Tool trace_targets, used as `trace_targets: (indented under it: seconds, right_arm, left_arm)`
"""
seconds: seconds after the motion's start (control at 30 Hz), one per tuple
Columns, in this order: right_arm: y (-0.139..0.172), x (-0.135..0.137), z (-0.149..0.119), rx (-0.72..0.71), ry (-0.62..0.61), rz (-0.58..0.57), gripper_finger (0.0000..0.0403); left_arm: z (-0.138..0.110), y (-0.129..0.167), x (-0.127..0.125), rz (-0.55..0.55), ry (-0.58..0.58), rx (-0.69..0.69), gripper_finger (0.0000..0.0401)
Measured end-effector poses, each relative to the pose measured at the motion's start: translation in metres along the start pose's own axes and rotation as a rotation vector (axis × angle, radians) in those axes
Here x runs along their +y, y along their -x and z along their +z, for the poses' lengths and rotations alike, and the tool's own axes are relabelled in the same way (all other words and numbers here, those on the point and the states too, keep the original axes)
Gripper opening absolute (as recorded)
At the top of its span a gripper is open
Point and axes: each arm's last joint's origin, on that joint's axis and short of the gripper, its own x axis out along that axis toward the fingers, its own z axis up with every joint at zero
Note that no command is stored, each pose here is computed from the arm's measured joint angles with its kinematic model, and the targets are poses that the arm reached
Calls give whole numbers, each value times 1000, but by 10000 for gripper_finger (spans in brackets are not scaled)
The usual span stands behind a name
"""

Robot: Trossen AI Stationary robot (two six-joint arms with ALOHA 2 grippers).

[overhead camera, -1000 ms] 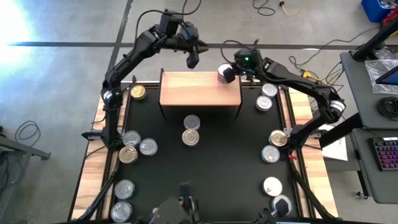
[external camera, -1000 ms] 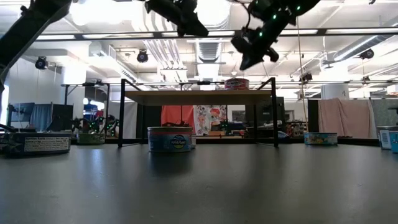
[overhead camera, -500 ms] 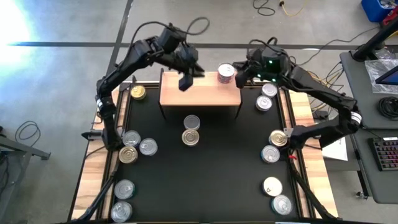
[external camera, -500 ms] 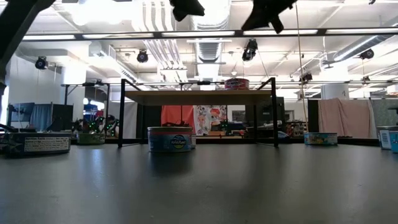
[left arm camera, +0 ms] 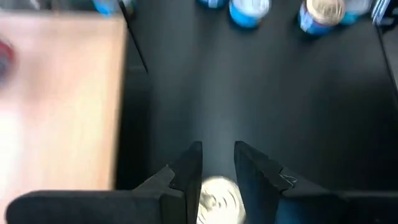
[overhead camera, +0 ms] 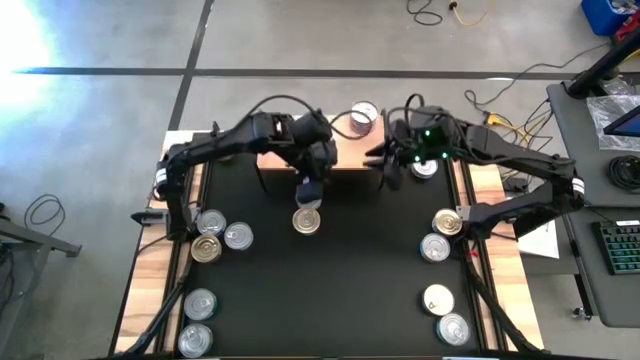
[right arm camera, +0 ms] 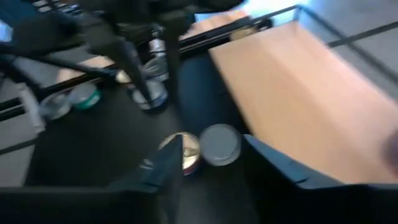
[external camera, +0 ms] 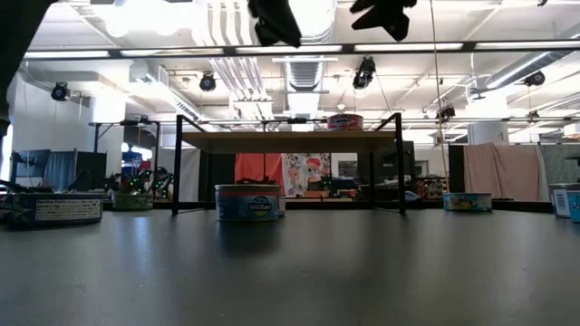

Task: Stack canned seafood by type on shelf
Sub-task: Put the blue-pink tuna can on the shelf

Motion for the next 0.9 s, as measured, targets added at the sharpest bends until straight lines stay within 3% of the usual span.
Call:
trace_targets:
  seconds: [0.17, 0.37, 0.67, 0.9]
  right_arm:
    - [-7, 22, -7, 36, -28, 34, 252]
    - [-27, 60, -16, 51, -18, 46, 330]
    - [-89, 100, -41, 218, -125, 88, 377]
    - [-123, 133, -47, 297, -110, 147, 381]
  left_arm:
    - [-28, -2, -7, -10, 41, 15, 78]
    - [-88, 10, -29, -28, 141, 3, 78]
    - [-159, 6, -75, -123, 210, -144, 78]
    - [-199, -22, -84, -138, 201, -90, 78]
